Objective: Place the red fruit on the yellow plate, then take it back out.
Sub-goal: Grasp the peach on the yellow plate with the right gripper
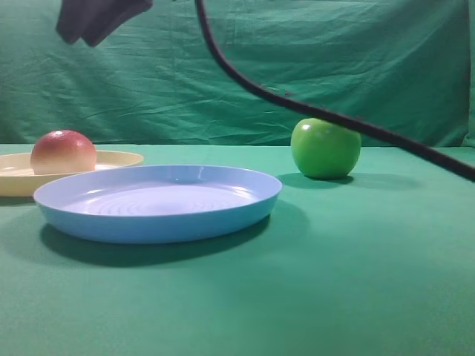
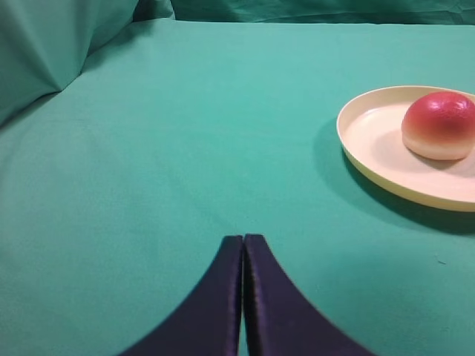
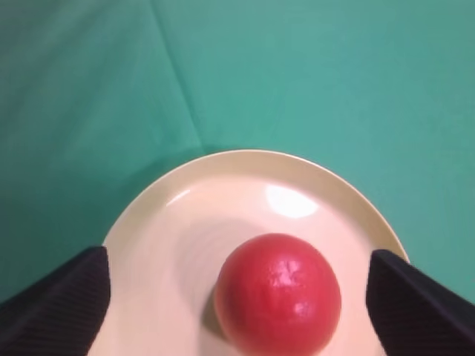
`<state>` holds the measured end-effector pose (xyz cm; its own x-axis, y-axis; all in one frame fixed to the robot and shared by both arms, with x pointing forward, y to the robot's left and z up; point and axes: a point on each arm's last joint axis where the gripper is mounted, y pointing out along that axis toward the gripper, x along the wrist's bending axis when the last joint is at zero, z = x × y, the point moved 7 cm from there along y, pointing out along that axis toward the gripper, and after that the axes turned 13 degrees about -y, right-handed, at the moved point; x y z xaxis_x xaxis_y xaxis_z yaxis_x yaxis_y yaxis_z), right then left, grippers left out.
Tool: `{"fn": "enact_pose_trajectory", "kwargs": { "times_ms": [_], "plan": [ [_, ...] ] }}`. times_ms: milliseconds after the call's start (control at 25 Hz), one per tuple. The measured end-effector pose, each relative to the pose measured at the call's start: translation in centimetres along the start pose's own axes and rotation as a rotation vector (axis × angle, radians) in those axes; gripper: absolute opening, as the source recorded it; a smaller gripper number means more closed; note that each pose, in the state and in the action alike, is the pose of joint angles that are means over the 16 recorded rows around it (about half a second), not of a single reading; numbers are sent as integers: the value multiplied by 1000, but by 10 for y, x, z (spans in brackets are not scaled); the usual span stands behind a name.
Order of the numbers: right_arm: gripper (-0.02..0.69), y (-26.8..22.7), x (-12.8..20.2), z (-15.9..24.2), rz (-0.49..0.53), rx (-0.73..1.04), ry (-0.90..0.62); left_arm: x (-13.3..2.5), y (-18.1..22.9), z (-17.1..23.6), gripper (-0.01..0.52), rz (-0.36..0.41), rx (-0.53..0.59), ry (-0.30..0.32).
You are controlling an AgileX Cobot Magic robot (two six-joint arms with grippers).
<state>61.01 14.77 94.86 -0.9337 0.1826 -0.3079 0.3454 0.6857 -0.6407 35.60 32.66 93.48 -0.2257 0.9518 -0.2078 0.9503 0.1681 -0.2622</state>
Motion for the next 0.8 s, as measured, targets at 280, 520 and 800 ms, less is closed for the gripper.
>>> {"fn": "enact_pose_trajectory", "kwargs": {
  "times_ms": [280,520,800],
  "plan": [
    [643,43,-4,21,73,-19,13,0,0,0,0,0,0,0],
    [616,62,-5,37,102,-21,52,0,0,0,0,0,0,0],
    [475,72,-4,49,95,-15,100,0,0,0,0,0,0,0]
  ]
}}
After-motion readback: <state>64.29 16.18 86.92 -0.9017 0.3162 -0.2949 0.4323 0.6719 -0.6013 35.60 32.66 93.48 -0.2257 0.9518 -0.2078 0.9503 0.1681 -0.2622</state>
